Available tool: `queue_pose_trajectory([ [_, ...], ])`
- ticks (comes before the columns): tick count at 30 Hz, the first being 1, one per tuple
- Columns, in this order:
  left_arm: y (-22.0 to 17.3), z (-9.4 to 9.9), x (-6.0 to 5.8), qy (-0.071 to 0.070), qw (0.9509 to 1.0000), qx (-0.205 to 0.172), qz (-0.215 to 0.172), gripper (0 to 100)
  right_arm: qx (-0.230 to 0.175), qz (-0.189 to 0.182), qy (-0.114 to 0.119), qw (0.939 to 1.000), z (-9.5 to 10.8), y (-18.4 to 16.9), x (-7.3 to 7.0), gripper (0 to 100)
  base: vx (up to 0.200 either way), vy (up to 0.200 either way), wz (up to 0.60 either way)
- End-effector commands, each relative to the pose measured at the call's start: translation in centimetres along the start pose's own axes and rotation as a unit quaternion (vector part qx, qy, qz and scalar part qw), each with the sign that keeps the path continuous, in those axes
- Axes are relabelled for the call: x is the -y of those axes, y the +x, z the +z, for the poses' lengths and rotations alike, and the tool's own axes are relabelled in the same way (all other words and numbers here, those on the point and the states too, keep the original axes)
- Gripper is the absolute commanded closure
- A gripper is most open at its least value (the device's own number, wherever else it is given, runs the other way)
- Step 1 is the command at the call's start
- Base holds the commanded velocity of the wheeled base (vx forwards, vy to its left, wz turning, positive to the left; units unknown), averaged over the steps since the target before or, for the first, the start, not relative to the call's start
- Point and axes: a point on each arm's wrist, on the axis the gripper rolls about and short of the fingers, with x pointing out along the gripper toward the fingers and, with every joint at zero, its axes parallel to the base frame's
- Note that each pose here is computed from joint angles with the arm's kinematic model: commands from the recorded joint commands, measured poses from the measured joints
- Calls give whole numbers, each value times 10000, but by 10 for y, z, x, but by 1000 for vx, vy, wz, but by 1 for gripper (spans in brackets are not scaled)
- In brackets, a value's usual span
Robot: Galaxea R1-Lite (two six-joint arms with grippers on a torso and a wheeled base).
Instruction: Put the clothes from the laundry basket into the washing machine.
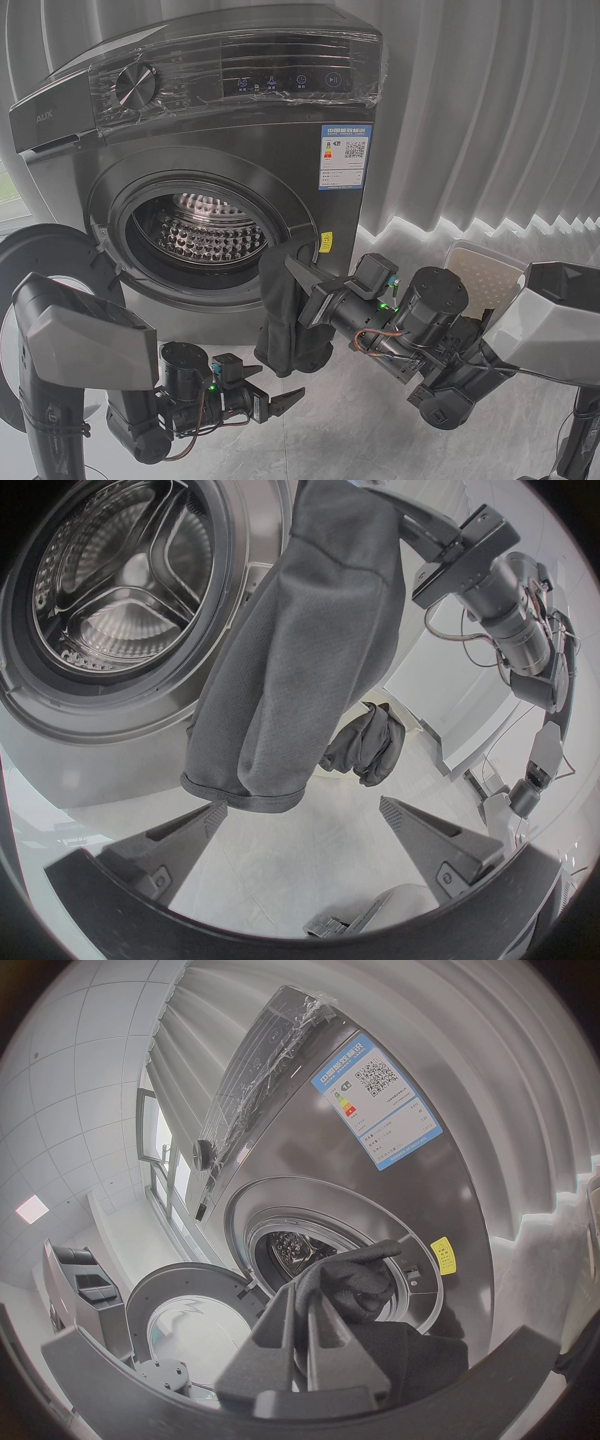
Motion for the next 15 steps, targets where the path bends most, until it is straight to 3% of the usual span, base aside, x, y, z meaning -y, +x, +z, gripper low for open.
queue_pose_trajectory([
  [1, 12, -5, -4, -48, 10000, -21, 25, 0, -9, 7, 2, 10000, -1, 0, -1, 100, 0, 0, 0],
  [14, 32, -7, -10, 28, 9998, 112, 151, 0, 12, -43, 18, 10000, -2, -1, -3, 100, 0, 0, 0],
  [15, 32, -8, -10, 34, 9998, 107, 167, 100, 12, -43, 18, 10000, -2, -1, -3, 100, 0, 0, 0],
])
